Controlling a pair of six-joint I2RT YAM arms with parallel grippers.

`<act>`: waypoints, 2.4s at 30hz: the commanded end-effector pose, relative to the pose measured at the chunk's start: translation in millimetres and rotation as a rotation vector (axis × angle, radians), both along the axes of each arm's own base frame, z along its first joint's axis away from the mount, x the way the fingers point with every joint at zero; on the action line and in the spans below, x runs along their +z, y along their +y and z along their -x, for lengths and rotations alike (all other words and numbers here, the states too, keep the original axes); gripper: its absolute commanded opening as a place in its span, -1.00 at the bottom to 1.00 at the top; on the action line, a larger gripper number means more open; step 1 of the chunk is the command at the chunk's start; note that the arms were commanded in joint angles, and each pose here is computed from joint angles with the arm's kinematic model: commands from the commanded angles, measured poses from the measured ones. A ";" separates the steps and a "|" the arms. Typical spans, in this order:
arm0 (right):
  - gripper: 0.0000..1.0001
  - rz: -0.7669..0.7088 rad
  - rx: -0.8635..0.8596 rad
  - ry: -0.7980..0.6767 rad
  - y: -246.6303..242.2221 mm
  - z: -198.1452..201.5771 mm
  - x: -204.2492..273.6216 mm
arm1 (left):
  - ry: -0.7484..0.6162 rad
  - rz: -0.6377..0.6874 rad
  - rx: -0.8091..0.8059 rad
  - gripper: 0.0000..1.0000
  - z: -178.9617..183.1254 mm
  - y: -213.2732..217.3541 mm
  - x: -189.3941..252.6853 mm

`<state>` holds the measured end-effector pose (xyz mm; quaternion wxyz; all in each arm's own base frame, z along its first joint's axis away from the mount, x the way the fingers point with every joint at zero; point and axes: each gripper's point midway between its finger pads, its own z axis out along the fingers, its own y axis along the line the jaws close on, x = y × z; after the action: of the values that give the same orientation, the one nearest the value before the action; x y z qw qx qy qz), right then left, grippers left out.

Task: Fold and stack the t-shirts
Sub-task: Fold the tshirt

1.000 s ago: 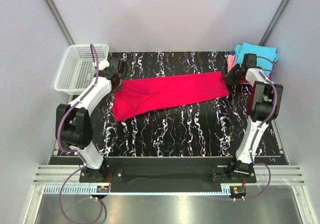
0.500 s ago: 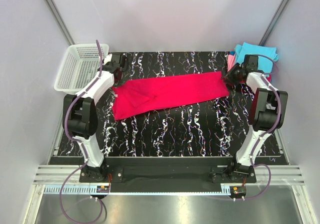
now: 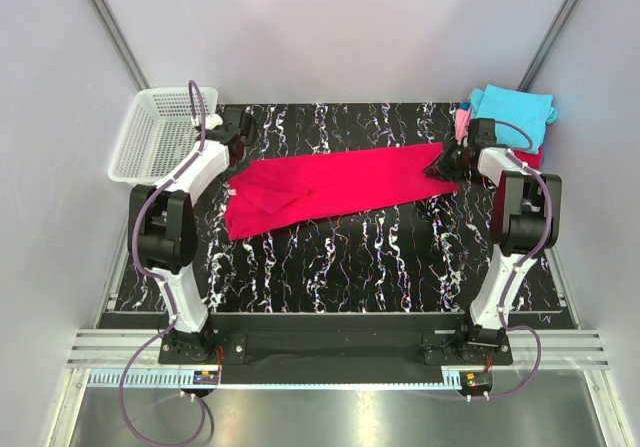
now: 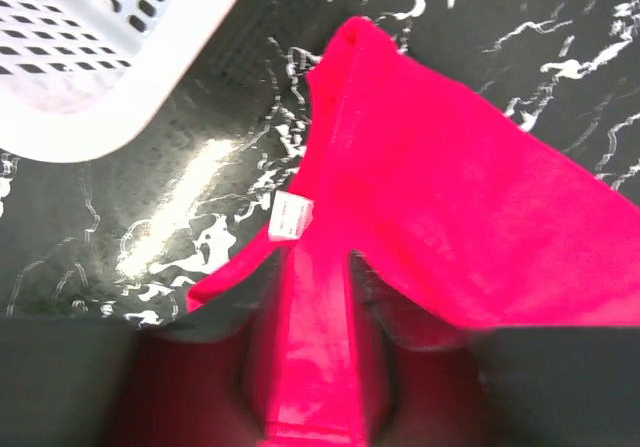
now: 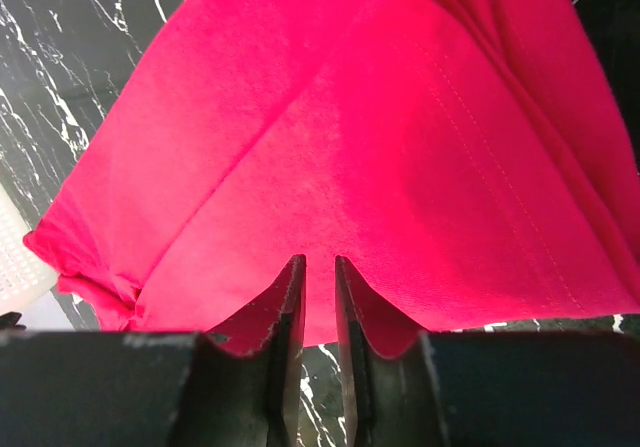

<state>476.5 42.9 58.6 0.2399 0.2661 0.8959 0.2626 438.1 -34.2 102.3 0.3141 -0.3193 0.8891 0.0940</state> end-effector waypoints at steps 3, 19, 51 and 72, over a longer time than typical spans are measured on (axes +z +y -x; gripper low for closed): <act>-0.53 -0.023 0.033 -0.015 11.2 -2.0 11.2 | -0.099 -0.041 0.037 0.16 -6.6 13.5 33.6; -0.56 0.016 0.127 0.070 56.5 34.9 -13.1 | 0.074 0.308 -0.349 -0.22 94.1 -104.6 -11.0; -0.62 0.013 0.137 0.093 57.7 42.6 -21.5 | 0.056 0.186 -0.315 -0.41 62.8 -106.6 -47.0; -0.67 -0.006 0.145 0.091 61.6 42.3 -19.0 | -0.125 0.156 -0.360 -1.00 5.2 -119.7 24.6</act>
<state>426.0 101.8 20.2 0.1556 0.2262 0.9266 0.2571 403.8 -148.8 100.4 0.3087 -0.1912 0.9305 -0.0472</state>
